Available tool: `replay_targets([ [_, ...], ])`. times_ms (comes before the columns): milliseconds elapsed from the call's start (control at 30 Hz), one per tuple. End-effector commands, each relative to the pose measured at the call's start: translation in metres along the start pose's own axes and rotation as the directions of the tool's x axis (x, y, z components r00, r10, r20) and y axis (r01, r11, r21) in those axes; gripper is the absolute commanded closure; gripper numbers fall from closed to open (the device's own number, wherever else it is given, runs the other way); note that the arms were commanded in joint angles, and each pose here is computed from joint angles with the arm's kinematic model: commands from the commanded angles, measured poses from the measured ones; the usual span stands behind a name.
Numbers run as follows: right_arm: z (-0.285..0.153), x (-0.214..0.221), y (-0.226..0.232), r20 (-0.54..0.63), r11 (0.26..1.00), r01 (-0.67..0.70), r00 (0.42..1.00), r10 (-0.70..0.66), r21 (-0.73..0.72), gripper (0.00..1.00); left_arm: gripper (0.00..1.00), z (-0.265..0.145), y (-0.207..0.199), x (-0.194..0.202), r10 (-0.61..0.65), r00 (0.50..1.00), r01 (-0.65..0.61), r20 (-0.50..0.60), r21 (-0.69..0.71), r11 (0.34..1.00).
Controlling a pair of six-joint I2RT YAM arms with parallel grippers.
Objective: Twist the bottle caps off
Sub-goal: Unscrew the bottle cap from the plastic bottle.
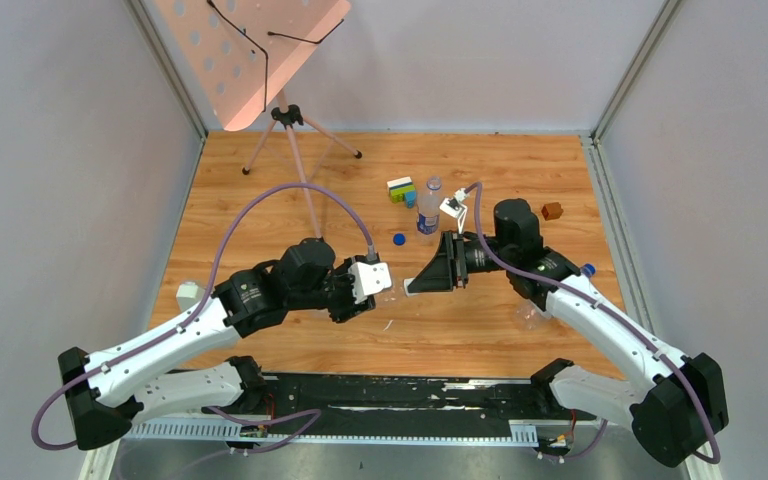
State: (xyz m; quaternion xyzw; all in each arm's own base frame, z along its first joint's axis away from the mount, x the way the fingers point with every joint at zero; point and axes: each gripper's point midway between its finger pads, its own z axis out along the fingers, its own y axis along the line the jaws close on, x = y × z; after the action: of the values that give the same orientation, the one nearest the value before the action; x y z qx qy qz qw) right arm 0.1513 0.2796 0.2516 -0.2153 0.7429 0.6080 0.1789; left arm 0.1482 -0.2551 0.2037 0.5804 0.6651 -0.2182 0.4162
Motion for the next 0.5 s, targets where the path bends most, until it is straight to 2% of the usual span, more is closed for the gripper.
replay_targets([
  [0, -0.002, -0.004, 0.01, 0.006, 0.998, 0.062, 0.998, -0.062, -0.022, 0.66, 1.0, -0.002, 0.003, -0.015, 0.028, 0.998, -0.027, 0.049, -0.011, 1.0],
  [33, -0.002, -0.004, 0.009, 0.006, 0.998, 0.062, 0.998, -0.062, -0.02, 0.73, 1.0, -0.002, 0.003, -0.015, 0.028, 0.998, -0.027, 0.05, -0.008, 1.0],
  [100, -0.002, -0.004, 0.009, 0.008, 0.997, 0.073, 0.997, -0.073, -0.02, 0.96, 1.0, -0.002, 0.002, -0.015, 0.026, 0.998, -0.026, 0.053, -0.004, 1.0],
  [133, -0.002, -0.004, 0.01, 0.007, 0.996, 0.087, 0.996, -0.087, -0.023, 1.0, 1.0, -0.002, 0.002, -0.016, 0.025, 0.998, -0.025, 0.056, -0.003, 1.0],
  [333, -0.007, 0.0, 0.022, 0.039, 0.94, 0.339, 0.94, -0.338, -0.036, 1.0, 1.0, -0.001, -0.002, -0.02, -0.039, 0.997, 0.038, 0.068, 0.013, 0.999],
  [467, -0.012, 0.003, 0.028, 0.064, 0.886, 0.462, 0.886, -0.459, -0.046, 1.0, 1.0, -0.001, -0.014, -0.025, -0.078, 0.994, 0.071, 0.072, 0.095, 0.993],
])
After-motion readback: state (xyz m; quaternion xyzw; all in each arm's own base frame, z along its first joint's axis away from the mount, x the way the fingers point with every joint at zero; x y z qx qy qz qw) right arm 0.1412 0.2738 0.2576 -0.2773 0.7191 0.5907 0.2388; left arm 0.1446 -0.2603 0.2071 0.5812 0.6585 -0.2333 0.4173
